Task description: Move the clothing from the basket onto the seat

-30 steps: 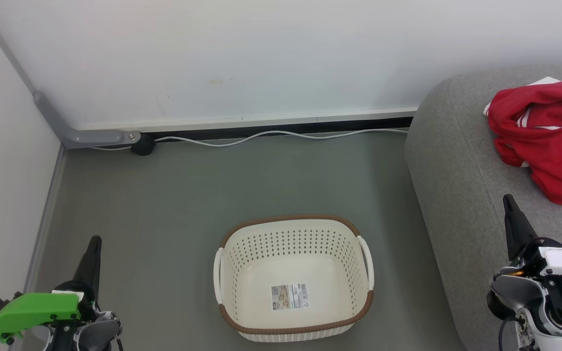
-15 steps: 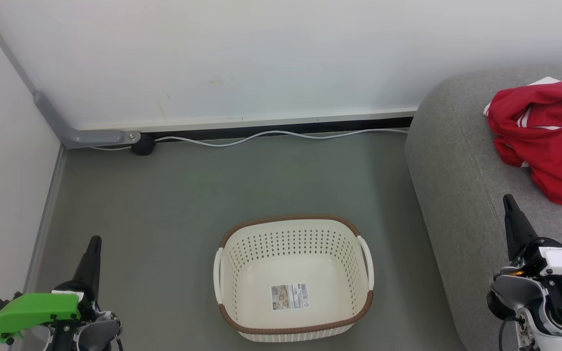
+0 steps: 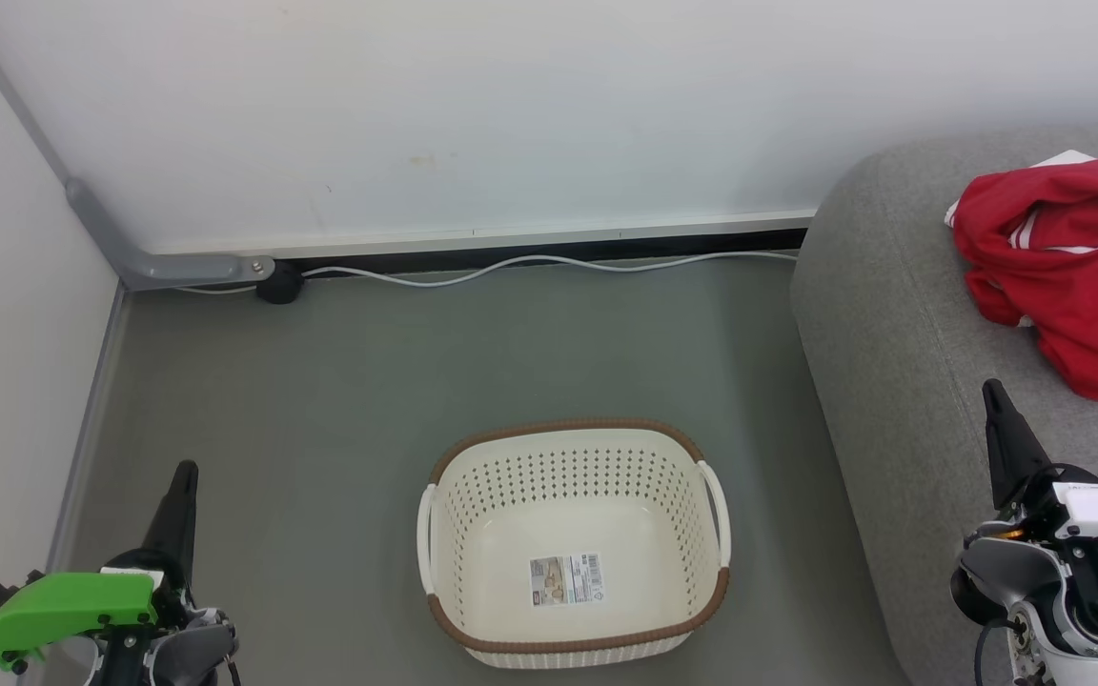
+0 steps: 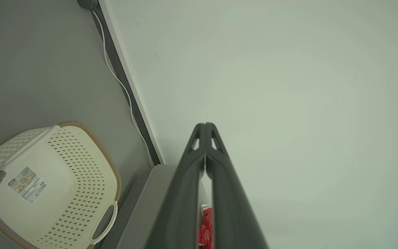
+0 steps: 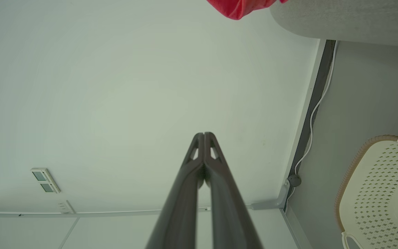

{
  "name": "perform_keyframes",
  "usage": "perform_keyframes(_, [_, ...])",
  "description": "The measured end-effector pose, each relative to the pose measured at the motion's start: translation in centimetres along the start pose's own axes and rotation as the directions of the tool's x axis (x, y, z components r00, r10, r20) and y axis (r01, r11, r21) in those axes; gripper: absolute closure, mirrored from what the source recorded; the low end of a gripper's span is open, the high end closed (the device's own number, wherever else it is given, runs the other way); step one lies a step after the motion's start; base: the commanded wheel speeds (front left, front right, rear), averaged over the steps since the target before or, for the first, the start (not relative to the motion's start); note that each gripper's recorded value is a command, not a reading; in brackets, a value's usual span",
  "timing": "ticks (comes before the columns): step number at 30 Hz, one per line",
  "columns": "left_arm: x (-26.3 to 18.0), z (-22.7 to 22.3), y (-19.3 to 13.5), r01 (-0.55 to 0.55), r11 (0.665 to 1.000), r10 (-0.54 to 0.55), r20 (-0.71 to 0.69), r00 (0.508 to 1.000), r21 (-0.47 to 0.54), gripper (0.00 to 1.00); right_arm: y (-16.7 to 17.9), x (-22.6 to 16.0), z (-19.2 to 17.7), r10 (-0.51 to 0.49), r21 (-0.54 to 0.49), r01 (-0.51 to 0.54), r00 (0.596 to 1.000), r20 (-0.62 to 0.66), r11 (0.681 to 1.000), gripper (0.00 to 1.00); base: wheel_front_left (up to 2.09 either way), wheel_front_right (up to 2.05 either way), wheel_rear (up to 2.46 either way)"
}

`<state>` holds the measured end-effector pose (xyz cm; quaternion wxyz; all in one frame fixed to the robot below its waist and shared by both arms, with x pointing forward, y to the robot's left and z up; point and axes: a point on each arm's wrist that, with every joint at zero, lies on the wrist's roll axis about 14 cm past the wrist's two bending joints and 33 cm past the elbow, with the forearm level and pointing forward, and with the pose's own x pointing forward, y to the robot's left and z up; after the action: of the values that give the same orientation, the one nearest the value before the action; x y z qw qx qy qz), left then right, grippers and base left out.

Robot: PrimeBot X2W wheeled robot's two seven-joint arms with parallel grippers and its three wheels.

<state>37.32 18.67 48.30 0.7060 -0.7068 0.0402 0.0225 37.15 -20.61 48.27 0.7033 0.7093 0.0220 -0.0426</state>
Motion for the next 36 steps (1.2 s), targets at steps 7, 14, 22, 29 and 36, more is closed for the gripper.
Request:
perform_keyframes(7, [0.0, 0.01, 0.0, 0.0, 1.0, 0.0, 0.0, 1.0, 0.0, 1.0, 0.0, 0.0, 0.01, 0.0, 0.0, 0.0, 1.0, 0.0, 1.0, 1.0, 0.0, 0.0, 0.0])
perform_keyframes(14, [0.0, 0.02, -0.01, 0.0, 1.0, 0.0, 0.001, 1.0, 0.0, 1.0, 0.01, 0.0, 0.02, 0.0, 0.0, 0.0, 1.0, 0.0, 1.0, 1.0, 0.0, 0.0, 0.0])
perform_keyframes(22, [0.0, 0.03, -0.01, 0.001, 1.0, -0.001, 0.001, 1.0, -0.001, 1.0, 0.01, 0.0, 0.02, 0.0, 0.0, 0.0, 1.0, 0.001, 1.0, 1.0, 0.0, 0.0, 0.0])
perform_keyframes(29, [0.0, 0.05, -0.02, 0.001, 1.0, -0.001, 0.002, 1.0, -0.001, 1.0, 0.01, 0.0, 0.03, 0.0, 0.0, 0.0, 1.0, 0.001, 1.0, 1.0, 0.0, 0.0, 0.0])
perform_keyframes(36, [0.01, 0.05, -0.02, 0.001, 1.0, -0.001, 0.002, 1.0, -0.001, 1.0, 0.02, 0.01, 0.02, 0.001, 0.0, -0.001, 1.0, 0.001, 1.0, 1.0, 0.0, 0.0, 0.0])
